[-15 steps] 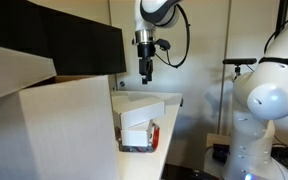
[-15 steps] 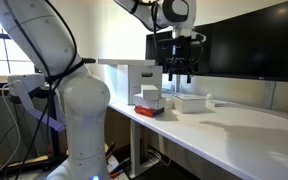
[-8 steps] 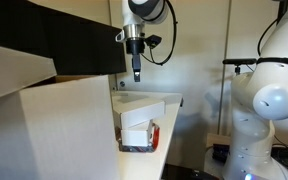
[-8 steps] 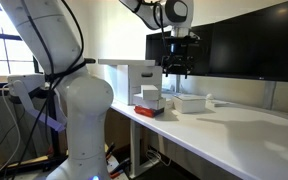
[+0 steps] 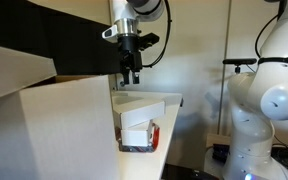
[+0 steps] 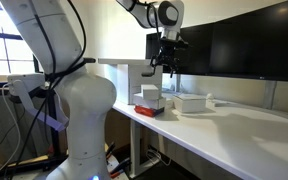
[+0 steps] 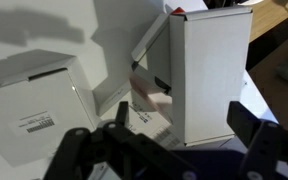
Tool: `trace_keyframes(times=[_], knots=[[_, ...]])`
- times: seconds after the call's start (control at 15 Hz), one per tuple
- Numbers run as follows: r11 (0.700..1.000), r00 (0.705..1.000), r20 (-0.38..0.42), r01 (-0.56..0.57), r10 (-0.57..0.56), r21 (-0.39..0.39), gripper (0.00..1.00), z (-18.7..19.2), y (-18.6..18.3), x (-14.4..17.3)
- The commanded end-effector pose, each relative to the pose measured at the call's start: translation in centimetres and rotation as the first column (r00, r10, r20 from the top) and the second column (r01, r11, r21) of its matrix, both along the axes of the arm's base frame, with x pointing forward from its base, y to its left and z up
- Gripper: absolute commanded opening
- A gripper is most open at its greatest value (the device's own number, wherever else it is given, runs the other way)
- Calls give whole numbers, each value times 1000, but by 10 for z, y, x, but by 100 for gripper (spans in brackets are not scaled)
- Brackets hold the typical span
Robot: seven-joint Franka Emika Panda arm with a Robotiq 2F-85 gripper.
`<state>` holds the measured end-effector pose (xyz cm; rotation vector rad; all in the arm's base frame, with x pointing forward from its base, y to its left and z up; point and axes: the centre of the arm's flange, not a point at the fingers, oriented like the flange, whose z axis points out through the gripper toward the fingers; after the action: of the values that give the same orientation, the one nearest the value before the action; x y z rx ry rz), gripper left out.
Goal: Remove the small box from the top of the stack at the front and place it on the right side of the counter.
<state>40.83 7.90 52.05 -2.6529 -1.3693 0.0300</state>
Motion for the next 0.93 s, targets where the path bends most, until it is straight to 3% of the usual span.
trace_keyframes(times=[0.0, 0.4, 0.87], knots=[[988, 988, -23, -149, 150, 31, 100, -12, 23, -4], [940, 939, -51, -338, 340, 38, 100, -35, 73, -19], [918, 918, -59, -395, 393, -29, 100, -43, 113, -38]])
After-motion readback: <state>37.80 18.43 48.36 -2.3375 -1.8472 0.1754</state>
